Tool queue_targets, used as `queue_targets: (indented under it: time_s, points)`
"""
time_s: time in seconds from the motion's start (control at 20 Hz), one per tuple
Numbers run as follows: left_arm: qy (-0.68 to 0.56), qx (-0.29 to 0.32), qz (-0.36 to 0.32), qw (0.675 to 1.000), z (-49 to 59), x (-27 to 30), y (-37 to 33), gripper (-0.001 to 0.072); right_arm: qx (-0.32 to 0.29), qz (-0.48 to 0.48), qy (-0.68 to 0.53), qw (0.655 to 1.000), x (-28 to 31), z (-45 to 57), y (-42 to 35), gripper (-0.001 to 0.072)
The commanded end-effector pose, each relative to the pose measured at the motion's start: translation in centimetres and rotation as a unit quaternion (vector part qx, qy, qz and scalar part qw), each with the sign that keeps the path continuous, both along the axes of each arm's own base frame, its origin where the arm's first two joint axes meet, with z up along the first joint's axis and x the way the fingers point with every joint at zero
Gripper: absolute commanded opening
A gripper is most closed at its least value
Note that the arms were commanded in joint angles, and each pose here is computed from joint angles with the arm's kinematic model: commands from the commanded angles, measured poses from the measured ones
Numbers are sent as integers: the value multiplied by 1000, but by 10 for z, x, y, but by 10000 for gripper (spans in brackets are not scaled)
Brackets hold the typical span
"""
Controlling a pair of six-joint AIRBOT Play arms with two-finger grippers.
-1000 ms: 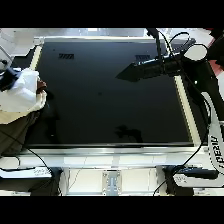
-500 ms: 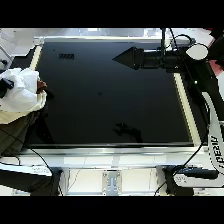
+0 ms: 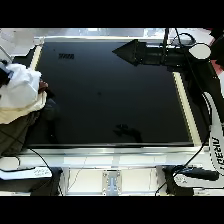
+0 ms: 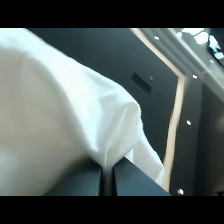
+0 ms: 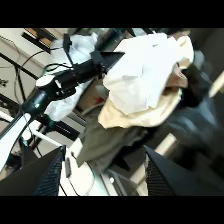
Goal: Fold the shirts.
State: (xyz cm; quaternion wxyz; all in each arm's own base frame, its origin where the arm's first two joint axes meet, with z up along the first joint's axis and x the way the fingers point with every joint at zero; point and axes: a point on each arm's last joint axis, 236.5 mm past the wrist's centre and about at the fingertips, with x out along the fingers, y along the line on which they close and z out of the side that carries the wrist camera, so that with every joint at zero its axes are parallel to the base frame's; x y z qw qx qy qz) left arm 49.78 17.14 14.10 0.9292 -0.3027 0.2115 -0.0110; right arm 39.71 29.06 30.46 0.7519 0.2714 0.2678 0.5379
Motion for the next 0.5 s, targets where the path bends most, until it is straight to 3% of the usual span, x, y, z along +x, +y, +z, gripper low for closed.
queue_targets:
  time_s: [0.0,0.25,0.45]
  points:
    - [-31,1,-173,984,74,-49,-115,11,18,20,-38,999,-24,40,0,549]
    - [-21,-2,-428,903,101,-127,-303,11,-5,101,-181,978,-106,125,-4,547]
    - [29,42,-574,817,58,-180,-416,15,-81,53,-273,957,-136,153,-23,547]
